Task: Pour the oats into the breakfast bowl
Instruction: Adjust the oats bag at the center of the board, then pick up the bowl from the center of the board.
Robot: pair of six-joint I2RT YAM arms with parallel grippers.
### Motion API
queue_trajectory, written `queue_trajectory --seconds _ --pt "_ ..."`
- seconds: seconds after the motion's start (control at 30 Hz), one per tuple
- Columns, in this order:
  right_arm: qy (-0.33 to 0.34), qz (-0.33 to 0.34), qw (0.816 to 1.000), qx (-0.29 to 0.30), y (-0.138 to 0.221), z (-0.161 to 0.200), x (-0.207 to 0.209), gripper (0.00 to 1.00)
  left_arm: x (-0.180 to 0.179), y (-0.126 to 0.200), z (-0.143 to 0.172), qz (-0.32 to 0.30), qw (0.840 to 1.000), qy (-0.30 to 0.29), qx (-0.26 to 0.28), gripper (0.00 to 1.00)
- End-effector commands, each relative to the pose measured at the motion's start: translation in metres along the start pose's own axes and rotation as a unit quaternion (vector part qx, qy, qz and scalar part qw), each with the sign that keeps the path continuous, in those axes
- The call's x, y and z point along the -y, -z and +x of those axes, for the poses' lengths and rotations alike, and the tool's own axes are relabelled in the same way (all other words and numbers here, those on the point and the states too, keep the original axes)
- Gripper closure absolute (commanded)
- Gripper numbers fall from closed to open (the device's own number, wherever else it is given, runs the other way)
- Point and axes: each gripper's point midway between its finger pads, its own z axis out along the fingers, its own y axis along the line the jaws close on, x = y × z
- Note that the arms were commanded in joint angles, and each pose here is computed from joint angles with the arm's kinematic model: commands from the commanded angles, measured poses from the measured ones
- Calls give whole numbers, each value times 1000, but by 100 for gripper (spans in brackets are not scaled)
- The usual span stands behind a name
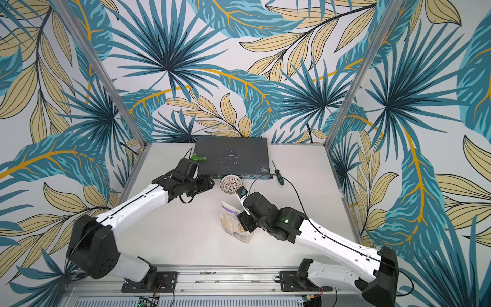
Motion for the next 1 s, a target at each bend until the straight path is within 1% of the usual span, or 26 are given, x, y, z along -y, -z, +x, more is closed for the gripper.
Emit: queue_trajectory --seconds 0.0,0.03,0.07,0.13,0.23,0.3,0.53,0.6,0.7,0.8,0.97 --pt "-14 -22 1000 15 3 -2 -7 28 18 -22 -7 -14 1000 -6 -5 33" --pt "-15 -28 999 18 4 -2 -8 28 22 -31 -7 -19 1000 -7 -12 35" --pt "-16 -34 999 22 6 -3 -10 28 25 -39 -8 -21 1000 -6 -18 40" --pt "-17 -44 998 29 8 -4 -13 27 29 -54 -9 -29 999 0 -29 47" --pt "-20 -60 997 44 16 -8 -16 22 28 -71 -12 -45 998 3 -36 59" --pt "-23 -67 996 57 22 -11 -17 20 27 -78 -13 -56 998 2 -39 63" --pt "-30 -86 991 97 40 -19 -17 15 13 -80 -13 -95 995 -2 -32 62" --pt "-31 -86 991 102 41 -19 -17 14 11 -78 -13 -98 995 -1 -28 60" --pt "-32 -81 991 102 40 -17 -15 14 17 -73 -13 -82 996 1 -25 59" --pt "-35 -79 991 98 39 -15 -14 14 14 -70 -12 -91 996 1 -21 58" --pt "-37 -75 992 97 38 -14 -12 14 3 -83 -6 -108 994 2 -30 59"
